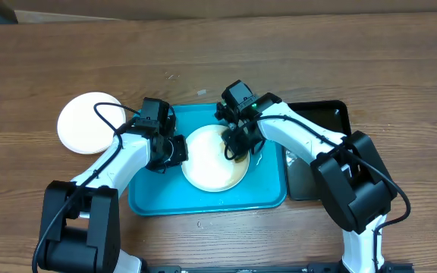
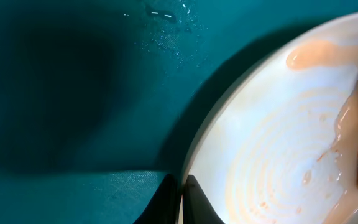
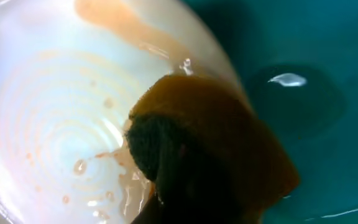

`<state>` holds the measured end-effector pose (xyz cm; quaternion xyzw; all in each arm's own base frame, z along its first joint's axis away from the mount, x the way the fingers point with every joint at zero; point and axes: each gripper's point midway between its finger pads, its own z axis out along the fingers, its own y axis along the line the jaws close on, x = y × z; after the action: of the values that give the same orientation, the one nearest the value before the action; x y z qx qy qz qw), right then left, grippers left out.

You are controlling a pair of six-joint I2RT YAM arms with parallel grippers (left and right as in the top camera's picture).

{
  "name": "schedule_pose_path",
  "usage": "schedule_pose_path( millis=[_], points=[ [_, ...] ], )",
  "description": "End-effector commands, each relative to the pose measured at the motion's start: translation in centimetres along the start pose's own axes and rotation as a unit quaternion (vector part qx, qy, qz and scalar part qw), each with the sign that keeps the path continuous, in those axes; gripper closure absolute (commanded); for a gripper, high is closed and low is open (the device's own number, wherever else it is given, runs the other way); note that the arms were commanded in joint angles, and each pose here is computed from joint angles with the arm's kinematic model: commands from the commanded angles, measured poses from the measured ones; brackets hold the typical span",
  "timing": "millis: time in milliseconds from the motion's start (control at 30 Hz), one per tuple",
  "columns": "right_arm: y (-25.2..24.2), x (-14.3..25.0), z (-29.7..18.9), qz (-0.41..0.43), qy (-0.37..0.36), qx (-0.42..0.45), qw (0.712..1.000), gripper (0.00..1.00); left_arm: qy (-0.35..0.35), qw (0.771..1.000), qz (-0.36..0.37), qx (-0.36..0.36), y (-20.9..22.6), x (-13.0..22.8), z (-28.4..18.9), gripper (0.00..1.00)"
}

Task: Clean dirty plates on tray and stack at the side
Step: 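Wipe the white plate surface with the sponge in the right gripper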

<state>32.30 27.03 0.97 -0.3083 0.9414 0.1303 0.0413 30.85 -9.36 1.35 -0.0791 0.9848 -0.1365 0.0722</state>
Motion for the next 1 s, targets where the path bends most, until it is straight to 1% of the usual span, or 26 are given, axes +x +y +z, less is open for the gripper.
schedule_pose_path(
  millis=[0, 233, 367, 400, 567, 700, 733, 800, 867, 967],
  points=[
    [3.2, 2.3, 1.1, -0.025, 0.039, -0.077, 0.996, 0.96, -0.003, 1.000, 0.011, 0.006, -0.3, -0.5, 0.0, 0.95],
    [3.1, 2.2, 1.1, -0.026, 0.038, -0.076, 0.996, 0.96, -0.004, 1.000, 0.011, 0.007, -0.3, -0.5, 0.0, 0.95],
    [3.1, 2.1, 1.1, -0.029, 0.036, -0.074, 0.996, 0.95, -0.004, 1.000, 0.011, 0.009, -0.4, -0.6, 0.0, 0.95],
    [3.1, 2.1, 1.1, -0.030, 0.035, -0.074, 0.996, 0.94, -0.004, 1.000, 0.011, 0.009, -0.4, -0.6, 0.0, 0.95],
    [3.3, 2.0, 1.0, -0.031, 0.033, -0.079, 0.996, 0.94, -0.005, 1.000, 0.012, 0.011, -0.4, -0.6, 0.0, 0.95],
    [5.4, 1.3, -0.2, -0.057, 0.026, -0.139, 0.988, 0.94, -0.005, 1.000, 0.012, 0.011, -0.4, -0.6, 0.0, 0.95],
    [6.9, 0.5, -1.2, -0.062, 0.013, -0.178, 0.982, 0.94, -0.005, 1.000, 0.012, 0.011, -0.4, -0.6, 0.0, 0.95],
    [8.5, -0.6, -2.3, -0.072, -0.008, -0.221, 0.973, 0.94, -0.005, 1.000, 0.012, 0.011, -0.4, -0.6, 0.0, 0.95],
    [9.3, -1.6, -3.2, -0.078, -0.025, -0.242, 0.967, 0.94, -0.005, 1.000, 0.012, 0.011, -0.4, -0.6, 0.0, 0.95],
    [9.1, -3.2, -4.9, -0.081, -0.044, -0.242, 0.966, 0.94, -0.005, 1.000, 0.012, 0.011, -0.4, -0.6, 0.0, 0.94]
  ],
)
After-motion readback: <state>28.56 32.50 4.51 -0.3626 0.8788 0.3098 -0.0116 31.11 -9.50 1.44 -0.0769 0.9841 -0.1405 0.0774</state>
